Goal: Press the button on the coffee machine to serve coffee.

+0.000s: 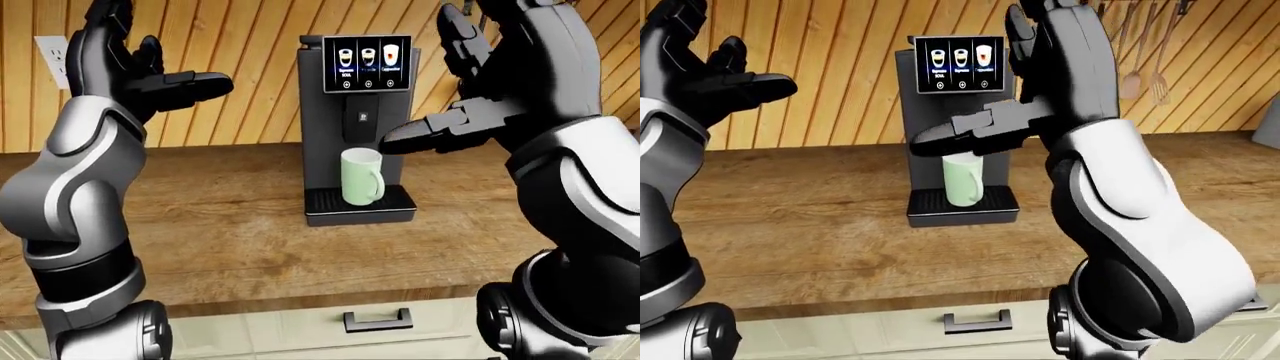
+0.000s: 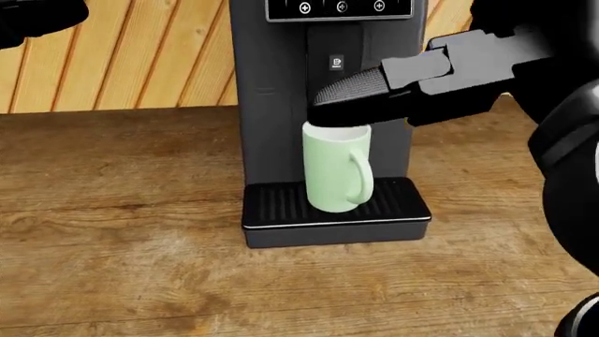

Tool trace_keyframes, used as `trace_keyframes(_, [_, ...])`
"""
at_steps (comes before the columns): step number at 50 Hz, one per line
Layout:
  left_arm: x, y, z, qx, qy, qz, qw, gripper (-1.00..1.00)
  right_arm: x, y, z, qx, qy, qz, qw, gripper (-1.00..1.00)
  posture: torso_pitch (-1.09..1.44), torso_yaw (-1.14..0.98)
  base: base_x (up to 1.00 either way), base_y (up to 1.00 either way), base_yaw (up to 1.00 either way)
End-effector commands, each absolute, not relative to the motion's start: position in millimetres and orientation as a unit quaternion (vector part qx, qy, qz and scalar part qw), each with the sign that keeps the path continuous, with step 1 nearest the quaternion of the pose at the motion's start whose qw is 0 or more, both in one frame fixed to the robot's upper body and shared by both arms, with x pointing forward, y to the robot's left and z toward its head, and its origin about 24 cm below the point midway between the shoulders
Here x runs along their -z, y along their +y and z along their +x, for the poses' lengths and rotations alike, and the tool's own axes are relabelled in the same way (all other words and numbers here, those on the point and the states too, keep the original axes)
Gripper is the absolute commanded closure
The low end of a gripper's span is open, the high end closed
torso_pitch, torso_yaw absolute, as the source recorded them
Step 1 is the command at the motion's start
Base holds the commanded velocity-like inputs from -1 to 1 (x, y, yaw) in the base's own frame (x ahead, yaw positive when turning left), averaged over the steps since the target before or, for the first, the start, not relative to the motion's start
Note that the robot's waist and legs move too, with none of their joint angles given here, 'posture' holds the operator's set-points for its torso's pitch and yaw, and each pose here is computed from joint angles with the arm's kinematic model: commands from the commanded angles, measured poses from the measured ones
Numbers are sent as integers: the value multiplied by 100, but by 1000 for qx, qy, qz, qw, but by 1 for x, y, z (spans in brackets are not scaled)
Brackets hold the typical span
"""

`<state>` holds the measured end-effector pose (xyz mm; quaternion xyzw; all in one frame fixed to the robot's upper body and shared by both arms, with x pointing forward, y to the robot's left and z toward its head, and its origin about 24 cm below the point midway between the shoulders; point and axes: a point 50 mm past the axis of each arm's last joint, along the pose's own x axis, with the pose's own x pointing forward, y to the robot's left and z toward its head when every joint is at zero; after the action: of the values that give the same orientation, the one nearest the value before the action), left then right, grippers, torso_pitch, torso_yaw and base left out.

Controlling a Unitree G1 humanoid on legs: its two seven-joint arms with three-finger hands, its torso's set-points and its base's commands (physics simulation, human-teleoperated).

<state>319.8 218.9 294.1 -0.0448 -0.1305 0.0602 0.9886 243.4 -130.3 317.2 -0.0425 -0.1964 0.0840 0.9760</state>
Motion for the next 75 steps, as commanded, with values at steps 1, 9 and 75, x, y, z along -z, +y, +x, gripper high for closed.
trace_keyframes(1, [-310, 218, 315, -58, -169, -44, 983, -100, -326, -128, 238, -92, -218, -40, 971, -100, -47, 0, 0, 0, 0])
trace_keyframes(9, [-309, 218, 315, -58, -168, -42, 983, -100, -320, -117, 236, -134, -212, -43, 967, -100, -47, 0, 0, 0, 0])
trace_keyframes(75, [-306, 219, 317, -59, -168, -37, 983, -100, -272, -98, 230, -231, -112, -99, 961, -100, -47, 0, 0, 0, 0])
